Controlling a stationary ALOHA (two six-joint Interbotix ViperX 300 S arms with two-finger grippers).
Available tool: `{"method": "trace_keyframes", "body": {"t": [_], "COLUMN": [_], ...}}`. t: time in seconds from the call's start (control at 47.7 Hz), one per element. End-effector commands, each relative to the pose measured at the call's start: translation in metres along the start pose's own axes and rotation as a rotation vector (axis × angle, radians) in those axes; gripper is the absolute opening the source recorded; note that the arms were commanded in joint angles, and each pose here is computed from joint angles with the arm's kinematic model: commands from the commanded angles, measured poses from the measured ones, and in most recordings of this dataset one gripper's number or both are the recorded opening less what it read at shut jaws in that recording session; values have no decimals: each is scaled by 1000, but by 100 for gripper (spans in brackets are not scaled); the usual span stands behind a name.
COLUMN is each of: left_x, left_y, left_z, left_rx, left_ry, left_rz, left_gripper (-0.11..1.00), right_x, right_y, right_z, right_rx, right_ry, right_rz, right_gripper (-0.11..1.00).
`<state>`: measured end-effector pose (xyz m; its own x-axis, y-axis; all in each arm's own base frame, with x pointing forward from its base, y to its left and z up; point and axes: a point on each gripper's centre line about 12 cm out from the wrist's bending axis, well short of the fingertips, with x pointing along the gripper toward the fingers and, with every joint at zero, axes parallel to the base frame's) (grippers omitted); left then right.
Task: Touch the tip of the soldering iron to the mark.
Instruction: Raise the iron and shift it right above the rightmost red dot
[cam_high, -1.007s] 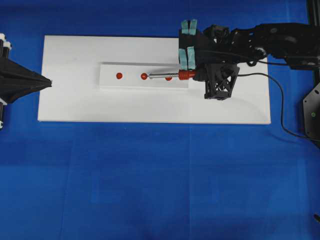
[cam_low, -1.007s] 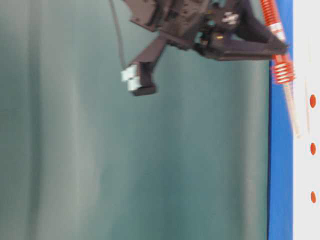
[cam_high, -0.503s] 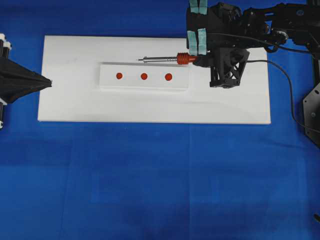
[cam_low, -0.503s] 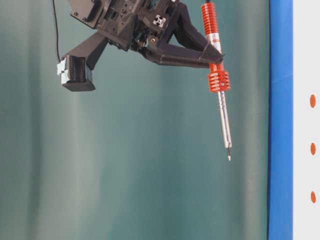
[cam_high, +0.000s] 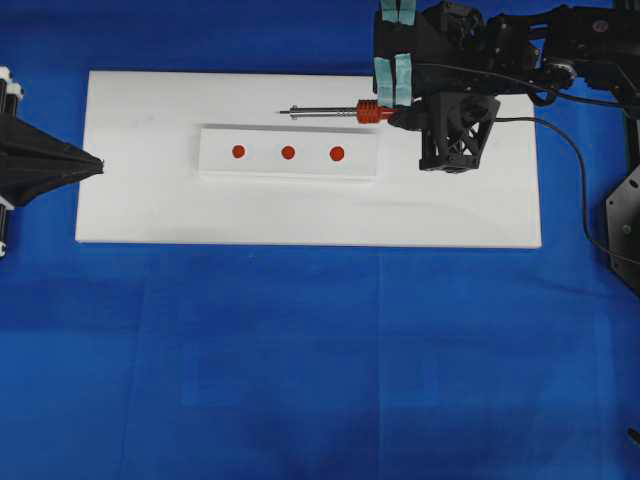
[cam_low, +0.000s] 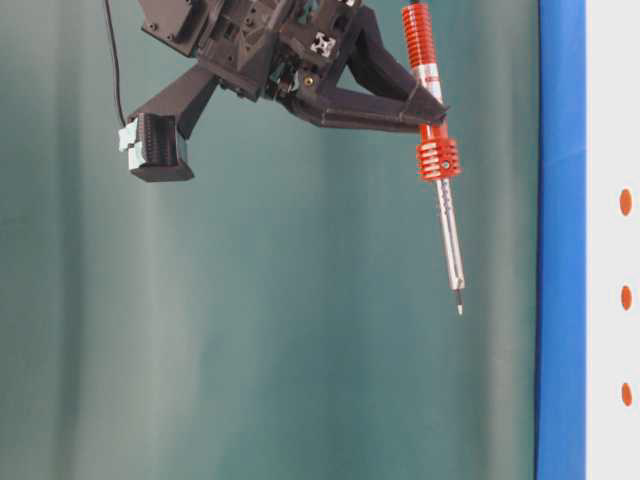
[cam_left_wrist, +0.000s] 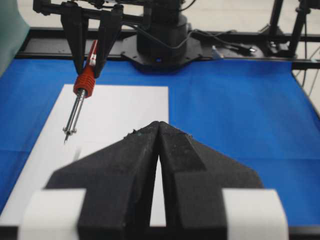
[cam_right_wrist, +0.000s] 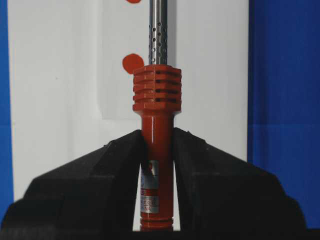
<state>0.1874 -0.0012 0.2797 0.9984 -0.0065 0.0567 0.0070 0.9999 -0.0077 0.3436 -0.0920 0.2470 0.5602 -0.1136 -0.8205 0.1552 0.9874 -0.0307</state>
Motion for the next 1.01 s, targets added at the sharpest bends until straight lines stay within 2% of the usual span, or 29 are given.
{"method": "trace_keyframes", "body": {"t": [0.0, 0.545, 0.986], "left_x": [2, 2, 2], "left_y": [0, 0, 0], "left_z": [4, 4, 4], "left_rx": [0, 0, 0], "left_ry": [-12, -15, -14], "left_rz": [1, 1, 1], "left_gripper": [0, 0, 0], "right_x": [-13, -46, -46], "right_y": [-1, 7, 6], "right_z": [3, -49, -53], "right_rx": [1, 8, 8], "right_ry": [-36, -36, -28], "right_rz": [-7, -6, -12], "right_gripper": [6, 6, 6]}}
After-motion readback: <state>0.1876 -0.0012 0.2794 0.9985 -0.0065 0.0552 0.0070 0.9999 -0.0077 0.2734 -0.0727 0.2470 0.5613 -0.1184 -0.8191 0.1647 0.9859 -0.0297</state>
